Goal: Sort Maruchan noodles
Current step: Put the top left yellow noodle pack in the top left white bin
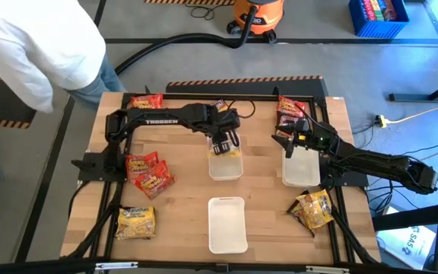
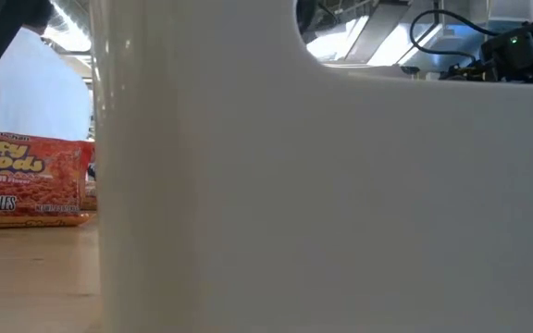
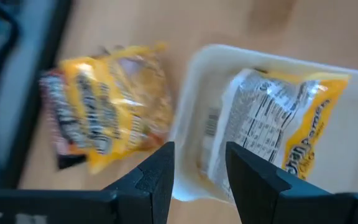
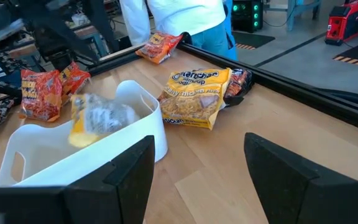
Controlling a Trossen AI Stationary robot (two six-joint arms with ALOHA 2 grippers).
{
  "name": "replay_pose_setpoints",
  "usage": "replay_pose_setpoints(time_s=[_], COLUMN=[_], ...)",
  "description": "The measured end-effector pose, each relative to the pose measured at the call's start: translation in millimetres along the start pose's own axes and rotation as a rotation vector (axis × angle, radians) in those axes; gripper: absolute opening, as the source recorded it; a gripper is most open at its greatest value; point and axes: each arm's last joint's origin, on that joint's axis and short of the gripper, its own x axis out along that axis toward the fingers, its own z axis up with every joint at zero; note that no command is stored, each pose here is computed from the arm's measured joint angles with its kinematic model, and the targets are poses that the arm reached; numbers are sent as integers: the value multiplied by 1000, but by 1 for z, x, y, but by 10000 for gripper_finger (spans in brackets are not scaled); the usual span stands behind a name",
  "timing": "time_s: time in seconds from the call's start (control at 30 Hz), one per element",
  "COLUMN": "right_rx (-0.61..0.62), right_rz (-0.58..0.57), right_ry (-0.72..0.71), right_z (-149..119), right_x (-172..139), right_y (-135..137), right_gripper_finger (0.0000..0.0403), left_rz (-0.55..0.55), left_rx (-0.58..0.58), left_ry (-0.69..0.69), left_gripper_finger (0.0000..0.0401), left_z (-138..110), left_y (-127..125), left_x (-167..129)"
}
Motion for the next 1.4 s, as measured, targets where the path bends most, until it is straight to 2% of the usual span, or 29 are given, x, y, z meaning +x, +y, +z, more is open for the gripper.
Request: replay_pose_setpoints(time_s=[0.17, 0.4, 0.57, 0.8, 1.03, 1.2, 1.4], right_rx=[2, -2, 2, 56, 34, -39, -136], right_rz=[-3, 29, 72, 143, 193, 204, 244], right_ry=[11, 17, 5, -24, -33, 25, 197], right_z=[-1, -1, 0, 4, 23, 40, 59], right_x=[0, 0, 0, 0, 11, 34, 80], right_y=[0, 1, 2, 5, 21, 37, 60], right_gripper_finger=[232, 232, 232, 232, 232, 232, 232], left_rz=[-187, -209, -231, -242, -273, -293, -271], left_rx=[60, 150, 223, 176, 112, 67, 23], left_ry=[49, 58, 30, -102, -338, -460, -480], left_gripper_finger=[137, 137, 137, 137, 137, 137, 137], left_z=[-10, -20, -35, -64, -98, -121, -143], left_y=[-19, -50, -65, -54, -43, -40, -38], left_x=[7, 8, 19, 21, 8, 16, 31])
